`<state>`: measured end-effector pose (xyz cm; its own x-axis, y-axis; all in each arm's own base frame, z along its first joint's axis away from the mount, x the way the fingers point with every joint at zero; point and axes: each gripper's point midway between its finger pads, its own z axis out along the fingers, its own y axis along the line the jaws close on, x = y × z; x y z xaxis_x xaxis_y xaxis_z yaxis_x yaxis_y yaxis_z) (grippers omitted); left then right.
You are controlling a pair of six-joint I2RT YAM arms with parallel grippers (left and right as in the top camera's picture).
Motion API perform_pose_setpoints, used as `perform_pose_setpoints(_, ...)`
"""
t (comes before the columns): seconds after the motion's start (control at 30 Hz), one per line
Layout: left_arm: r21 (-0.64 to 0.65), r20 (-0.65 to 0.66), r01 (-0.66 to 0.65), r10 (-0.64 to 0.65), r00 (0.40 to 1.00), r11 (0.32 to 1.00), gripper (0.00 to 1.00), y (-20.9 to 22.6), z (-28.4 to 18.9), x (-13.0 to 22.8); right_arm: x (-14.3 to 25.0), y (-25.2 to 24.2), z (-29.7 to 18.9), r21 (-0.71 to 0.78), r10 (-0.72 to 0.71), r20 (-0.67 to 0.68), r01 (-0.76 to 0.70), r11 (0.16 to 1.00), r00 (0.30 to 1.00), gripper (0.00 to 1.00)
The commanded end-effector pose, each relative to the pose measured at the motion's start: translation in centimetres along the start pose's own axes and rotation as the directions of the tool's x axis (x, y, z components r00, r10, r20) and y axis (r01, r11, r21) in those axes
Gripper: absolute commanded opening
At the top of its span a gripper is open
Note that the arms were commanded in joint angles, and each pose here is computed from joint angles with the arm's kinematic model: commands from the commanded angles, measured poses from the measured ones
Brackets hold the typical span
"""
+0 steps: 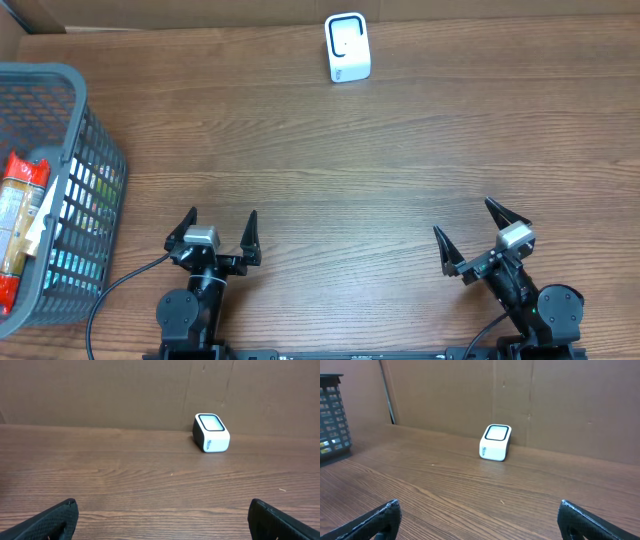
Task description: Scan the item barcode
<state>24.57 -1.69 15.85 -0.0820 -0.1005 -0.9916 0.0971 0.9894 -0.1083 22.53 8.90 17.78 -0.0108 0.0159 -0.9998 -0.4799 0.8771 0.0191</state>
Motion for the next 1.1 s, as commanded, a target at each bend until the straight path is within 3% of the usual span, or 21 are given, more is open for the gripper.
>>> perform_pose_setpoints(0.0,-0.001,0.005,-0.011,0.011,1.0,1.0,1.0,0.0,0.0,0.0,0.1,0.3,0.0,-0.017,0.004,0.006,-0.004,1.0,1.0,1.0)
perform_pose_setpoints(0.37,0.033,0.027,0.007,-0.008,1.0,0.999,1.0,-0.6,-0.2,-1.2,0.1,0.8,0.0,-0.042,0.024,0.006,-0.024,0.999,1.0,1.0)
perform_pose_setpoints(0.7,0.043,0.108,-0.016,0.011,0.994,0.999,1.0,-2.5,-3.4,-14.9,0.0,0.7,0.0,-0.039,0.052,0.007,-0.051,0.998,0.999,1.0)
perform_pose_setpoints(1.07,-0.021,-0.204,-0.047,0.042,0.978,0.999,1.0,-2.7,-0.6,-28.7,0.1,0.7,0.0,-0.04,0.052,0.006,-0.052,0.998,0.999,1.0)
